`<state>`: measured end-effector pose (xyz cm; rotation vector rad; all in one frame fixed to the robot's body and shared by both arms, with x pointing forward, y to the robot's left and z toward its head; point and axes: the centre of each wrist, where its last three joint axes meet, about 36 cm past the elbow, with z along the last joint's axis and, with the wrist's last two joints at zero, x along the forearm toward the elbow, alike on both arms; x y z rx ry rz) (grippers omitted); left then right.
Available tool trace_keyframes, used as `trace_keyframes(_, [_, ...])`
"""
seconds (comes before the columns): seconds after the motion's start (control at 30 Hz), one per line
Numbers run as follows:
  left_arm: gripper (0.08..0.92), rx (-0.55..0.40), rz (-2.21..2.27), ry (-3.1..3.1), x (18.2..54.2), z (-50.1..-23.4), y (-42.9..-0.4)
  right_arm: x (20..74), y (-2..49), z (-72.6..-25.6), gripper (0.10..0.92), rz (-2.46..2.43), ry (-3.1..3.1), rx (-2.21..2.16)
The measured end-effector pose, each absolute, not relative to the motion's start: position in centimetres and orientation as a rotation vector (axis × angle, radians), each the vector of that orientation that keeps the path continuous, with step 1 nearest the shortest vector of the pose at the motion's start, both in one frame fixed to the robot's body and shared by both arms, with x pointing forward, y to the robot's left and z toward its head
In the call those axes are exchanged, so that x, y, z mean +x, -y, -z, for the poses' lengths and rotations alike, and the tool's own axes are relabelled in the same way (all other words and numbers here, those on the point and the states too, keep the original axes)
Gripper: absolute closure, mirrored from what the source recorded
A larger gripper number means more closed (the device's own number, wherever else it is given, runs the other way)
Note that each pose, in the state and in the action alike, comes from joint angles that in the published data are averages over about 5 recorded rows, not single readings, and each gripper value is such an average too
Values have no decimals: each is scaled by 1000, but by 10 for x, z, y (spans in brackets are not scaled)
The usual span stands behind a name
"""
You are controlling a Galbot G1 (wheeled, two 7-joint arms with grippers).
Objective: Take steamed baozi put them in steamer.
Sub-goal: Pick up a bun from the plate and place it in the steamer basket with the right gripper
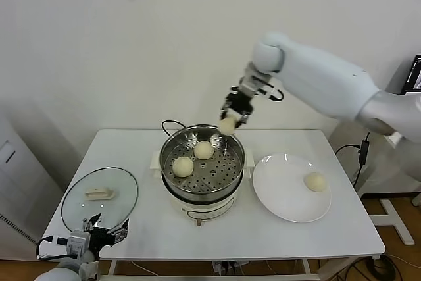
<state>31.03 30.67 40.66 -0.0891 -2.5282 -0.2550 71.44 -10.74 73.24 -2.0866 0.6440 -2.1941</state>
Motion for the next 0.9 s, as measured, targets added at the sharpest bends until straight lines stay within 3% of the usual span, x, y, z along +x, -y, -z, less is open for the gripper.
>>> trace_keyframes(0.37, [177,-91,254,2528,309,-405,-306,672,38,-696,564,2060,-179,-2025])
trace_keyframes(0.9, [177,-89,255,2531,307,-406,-307,631,15,-639,548,1992,96,-2019])
